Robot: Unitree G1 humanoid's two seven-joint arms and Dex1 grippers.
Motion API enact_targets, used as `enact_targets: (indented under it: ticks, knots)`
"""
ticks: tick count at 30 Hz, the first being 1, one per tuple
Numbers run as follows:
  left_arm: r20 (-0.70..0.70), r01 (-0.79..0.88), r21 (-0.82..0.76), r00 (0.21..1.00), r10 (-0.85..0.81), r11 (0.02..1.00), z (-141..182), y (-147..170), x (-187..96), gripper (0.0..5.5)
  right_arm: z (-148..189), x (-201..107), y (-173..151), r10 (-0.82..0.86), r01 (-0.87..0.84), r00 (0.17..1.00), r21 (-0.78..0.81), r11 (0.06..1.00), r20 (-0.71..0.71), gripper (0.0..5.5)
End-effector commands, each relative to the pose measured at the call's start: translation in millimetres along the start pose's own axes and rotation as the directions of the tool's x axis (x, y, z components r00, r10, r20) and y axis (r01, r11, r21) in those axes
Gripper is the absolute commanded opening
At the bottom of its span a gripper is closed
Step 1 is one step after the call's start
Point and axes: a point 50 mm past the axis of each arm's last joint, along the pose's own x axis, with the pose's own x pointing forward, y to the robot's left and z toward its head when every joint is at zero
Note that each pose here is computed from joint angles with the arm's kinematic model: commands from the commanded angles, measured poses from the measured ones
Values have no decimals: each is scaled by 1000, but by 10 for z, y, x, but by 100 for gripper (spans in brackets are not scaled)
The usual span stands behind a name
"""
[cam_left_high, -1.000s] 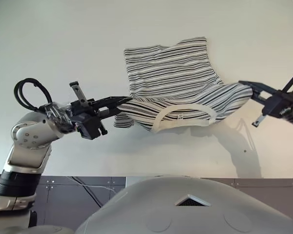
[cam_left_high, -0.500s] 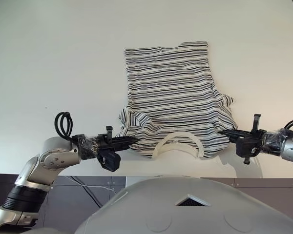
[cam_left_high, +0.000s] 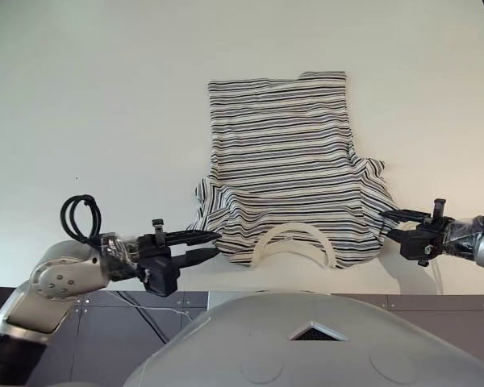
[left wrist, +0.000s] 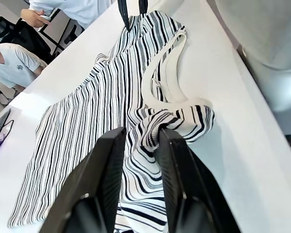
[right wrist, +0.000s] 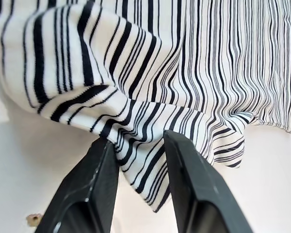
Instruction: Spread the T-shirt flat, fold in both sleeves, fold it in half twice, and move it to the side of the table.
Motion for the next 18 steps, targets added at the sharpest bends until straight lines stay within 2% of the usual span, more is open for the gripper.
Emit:
enact_targets:
  ticks: [1, 5, 9, 11, 14, 18]
  knots:
    - [-19, -20, -67, 1000, 18, 998, 33, 143, -167, 120, 146, -101, -49, -9, 8, 997, 25, 1000, 75, 173]
    - [-88, -84, -87, 993, 76, 993, -39, 223, -290, 120, 54, -154, -43, -3, 3, 1000, 32, 999, 10, 223]
    - [-95, -232, -74, 970, 225, 970, -62, 461, -482, 120, -56, -294, -71, -52, 54, 998, 64, 996, -37, 223]
    - [-101, -285, -15, 954, 282, 958, -128, 570, -386, 120, -41, -319, -106, -110, 111, 994, 73, 991, -13, 223]
    - [-101, -327, 80, 937, 334, 942, -271, 703, -64, 120, 71, -299, -125, -163, 158, 985, 76, 984, 56, 223]
    - [-189, -288, 205, 926, 326, 936, -515, 792, 231, 120, 190, -348, -154, -224, 212, 966, 95, 973, 133, 223]
